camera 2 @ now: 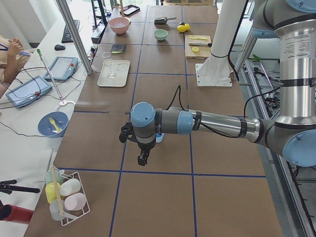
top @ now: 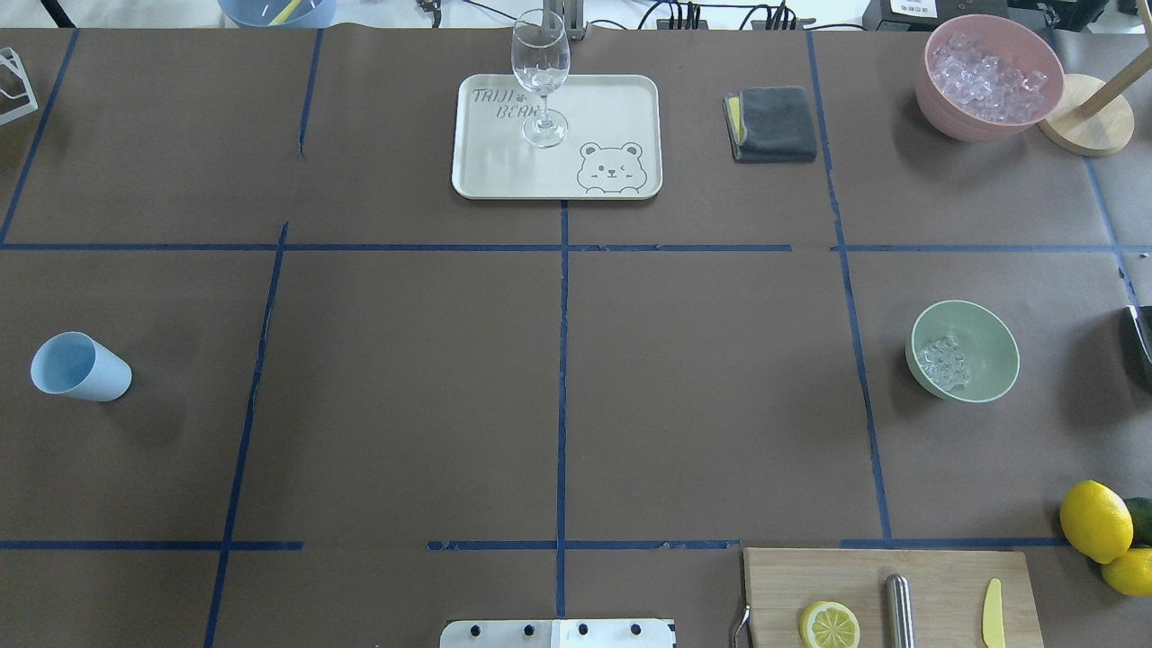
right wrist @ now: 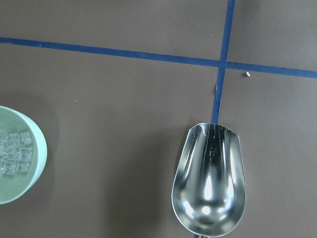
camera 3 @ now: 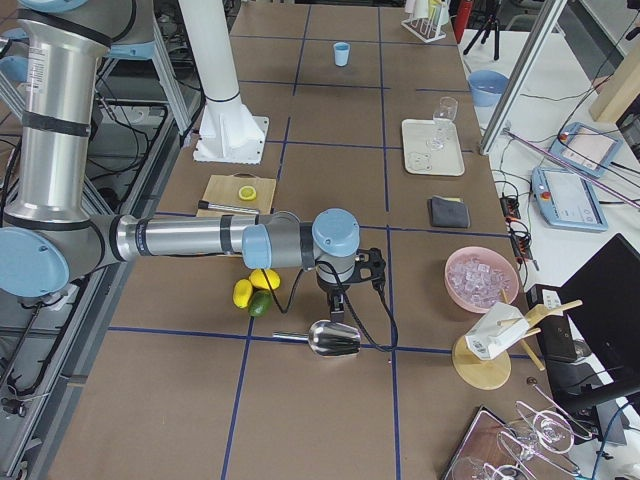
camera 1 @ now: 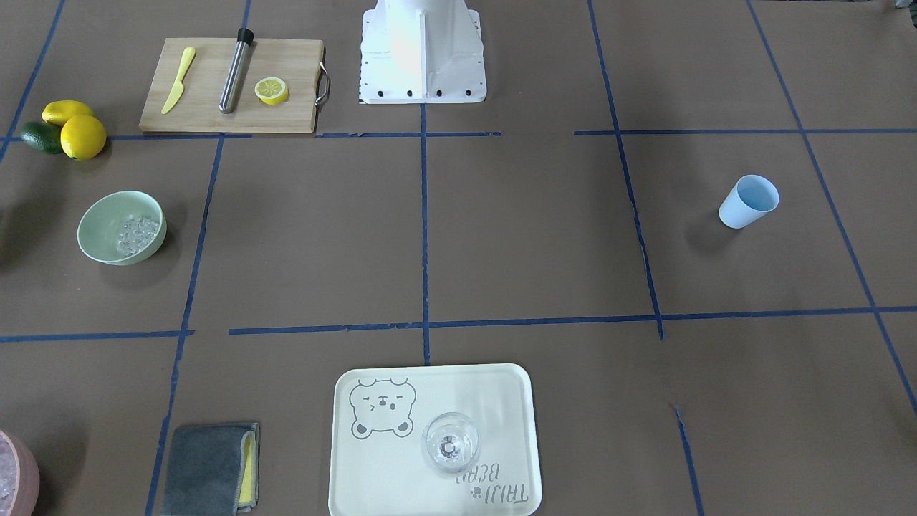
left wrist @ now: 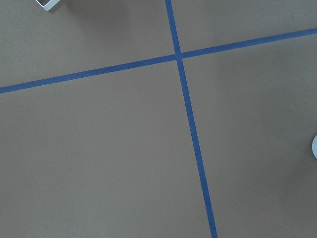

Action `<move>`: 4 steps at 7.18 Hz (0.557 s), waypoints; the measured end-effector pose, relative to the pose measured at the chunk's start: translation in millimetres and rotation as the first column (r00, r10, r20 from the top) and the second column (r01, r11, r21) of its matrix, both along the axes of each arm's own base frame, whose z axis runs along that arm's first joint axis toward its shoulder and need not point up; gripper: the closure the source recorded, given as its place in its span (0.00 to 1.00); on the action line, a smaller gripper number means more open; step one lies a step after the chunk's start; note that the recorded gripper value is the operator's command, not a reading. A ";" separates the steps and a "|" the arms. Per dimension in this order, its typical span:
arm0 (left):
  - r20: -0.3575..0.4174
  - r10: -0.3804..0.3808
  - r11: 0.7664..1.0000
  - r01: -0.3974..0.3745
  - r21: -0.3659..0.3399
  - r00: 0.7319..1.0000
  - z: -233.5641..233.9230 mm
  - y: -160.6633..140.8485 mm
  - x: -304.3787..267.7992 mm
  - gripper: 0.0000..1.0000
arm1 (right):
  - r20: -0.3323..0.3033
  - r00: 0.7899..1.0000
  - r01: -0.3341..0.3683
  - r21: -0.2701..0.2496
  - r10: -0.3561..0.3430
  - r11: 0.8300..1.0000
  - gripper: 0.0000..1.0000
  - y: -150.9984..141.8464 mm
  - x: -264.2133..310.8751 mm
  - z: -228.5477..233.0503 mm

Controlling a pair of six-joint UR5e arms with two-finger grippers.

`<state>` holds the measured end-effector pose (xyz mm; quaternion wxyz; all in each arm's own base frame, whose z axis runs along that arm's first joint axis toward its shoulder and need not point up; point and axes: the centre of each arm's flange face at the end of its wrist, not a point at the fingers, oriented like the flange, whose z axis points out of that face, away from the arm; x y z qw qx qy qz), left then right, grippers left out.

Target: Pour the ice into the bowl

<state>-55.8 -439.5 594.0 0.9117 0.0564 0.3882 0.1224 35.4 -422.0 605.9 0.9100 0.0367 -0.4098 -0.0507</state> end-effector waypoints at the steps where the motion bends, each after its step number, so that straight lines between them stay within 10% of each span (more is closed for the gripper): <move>1: 0.001 -0.026 0.999 0.026 -0.041 1.000 3.5 3.7 1.5 0.00 | -0.001 1.000 -0.001 0.000 0.001 1.000 0.00 0.0 0.1 -0.4; 4: 0.007 -0.080 0.990 0.081 -0.118 0.997 15.5 20.0 -0.8 0.00 | 0.004 1.000 -0.003 -0.005 0.003 1.000 0.00 1.3 -0.1 -0.1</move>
